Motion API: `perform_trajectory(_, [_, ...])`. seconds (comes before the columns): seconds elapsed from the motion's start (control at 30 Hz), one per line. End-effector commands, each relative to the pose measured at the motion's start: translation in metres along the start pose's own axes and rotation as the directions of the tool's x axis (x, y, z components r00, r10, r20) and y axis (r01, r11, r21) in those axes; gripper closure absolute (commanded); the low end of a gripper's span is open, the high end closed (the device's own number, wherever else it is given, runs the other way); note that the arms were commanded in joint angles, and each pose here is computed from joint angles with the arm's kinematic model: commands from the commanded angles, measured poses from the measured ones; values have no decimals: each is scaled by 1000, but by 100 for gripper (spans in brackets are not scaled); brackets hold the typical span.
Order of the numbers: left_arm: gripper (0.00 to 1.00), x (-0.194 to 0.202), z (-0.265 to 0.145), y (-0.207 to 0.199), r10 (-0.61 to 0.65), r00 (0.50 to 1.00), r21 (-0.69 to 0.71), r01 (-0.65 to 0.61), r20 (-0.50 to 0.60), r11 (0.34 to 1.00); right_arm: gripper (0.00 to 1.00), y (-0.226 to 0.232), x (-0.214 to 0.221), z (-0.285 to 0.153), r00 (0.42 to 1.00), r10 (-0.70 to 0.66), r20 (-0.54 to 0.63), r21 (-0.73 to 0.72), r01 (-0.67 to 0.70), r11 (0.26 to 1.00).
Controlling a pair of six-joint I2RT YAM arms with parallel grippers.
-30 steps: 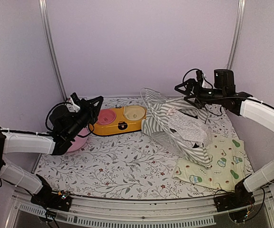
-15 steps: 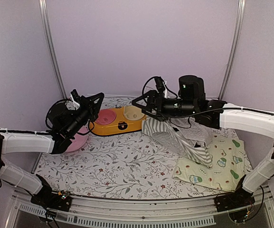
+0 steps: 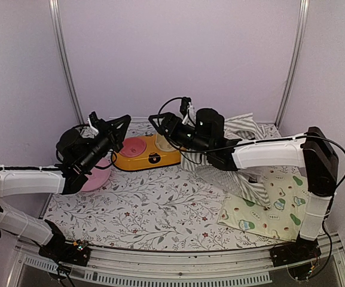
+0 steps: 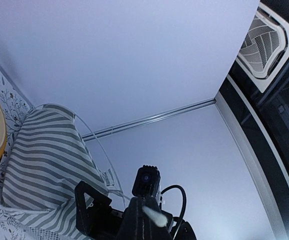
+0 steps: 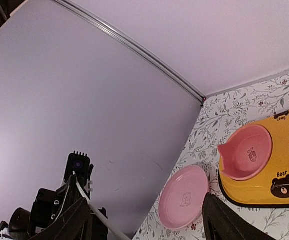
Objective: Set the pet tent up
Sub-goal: Pass from the left arm to the right
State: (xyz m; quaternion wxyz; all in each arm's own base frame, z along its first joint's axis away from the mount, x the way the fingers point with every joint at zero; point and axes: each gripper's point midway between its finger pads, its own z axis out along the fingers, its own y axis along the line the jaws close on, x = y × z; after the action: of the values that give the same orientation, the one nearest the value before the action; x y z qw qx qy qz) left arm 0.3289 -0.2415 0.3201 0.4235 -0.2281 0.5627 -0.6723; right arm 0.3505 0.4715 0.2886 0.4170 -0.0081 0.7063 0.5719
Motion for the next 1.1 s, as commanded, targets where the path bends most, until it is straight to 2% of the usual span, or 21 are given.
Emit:
perform_trajectory(0.0, [100, 8, -3, -23, -69, 997, 57, 70, -32, 996, 24, 44, -35, 9, 979, -1, 202, -117, 25, 993])
perform_trajectory(0.2, [100, 10, -5, -16, -137, 990, 44, 139, -42, 989, 40, 57, -32, 22, 979, -15, 201, -166, 49, 985])
perform_trajectory(0.4, [100, 8, -7, -17, -126, 991, 45, 127, -35, 991, 78, 56, -28, 23, 984, -25, 175, -143, 50, 988])
perform_trajectory(0.47, [100, 10, -6, -16, -111, 992, 36, 113, -53, 993, 96, 57, -30, 20, 986, -28, 163, -133, 50, 990])
perform_trajectory(0.5, [100, 13, -5, -15, -94, 993, 31, 96, -74, 995, 100, 56, -34, 19, 987, -30, 157, -132, 51, 990])
perform_trajectory(0.53, [100, 16, -5, -15, -73, 992, 23, 75, -104, 997, 100, 53, -36, 18, 990, -31, 139, -130, 50, 990])
perform_trajectory(0.57, [95, 17, -6, -15, -44, 991, 23, 47, -129, 999, 100, 49, -41, 17, 992, -21, 124, -130, 38, 991])
perform_trajectory(0.6, [85, 19, -8, -15, 0, 988, 24, 4, -155, 1000, 100, 46, -45, 15, 995, -7, 101, -139, 21, 990])
perform_trajectory(0.7, [62, 16, -18, -11, 177, 967, -8, -182, -181, 983, 100, 37, -59, 8, 999, 41, 34, -173, -34, 984])
perform_trajectory(0.8, [49, 6, -36, -8, 353, 922, -43, -363, -158, 931, 100, 36, -72, -2, 998, 56, -2, -189, -55, 981])
perform_trajectory(0.93, [42, -12, -63, -23, 533, 843, -32, -536, -72, 843, 100, 38, -93, -14, 999, 43, -5, -184, -43, 982])
perform_trajectory(1.07, [38, -35, -78, -34, 612, 791, -46, -611, 0, 790, 100, 45, -103, -24, 999, 49, -13, -190, -50, 981])
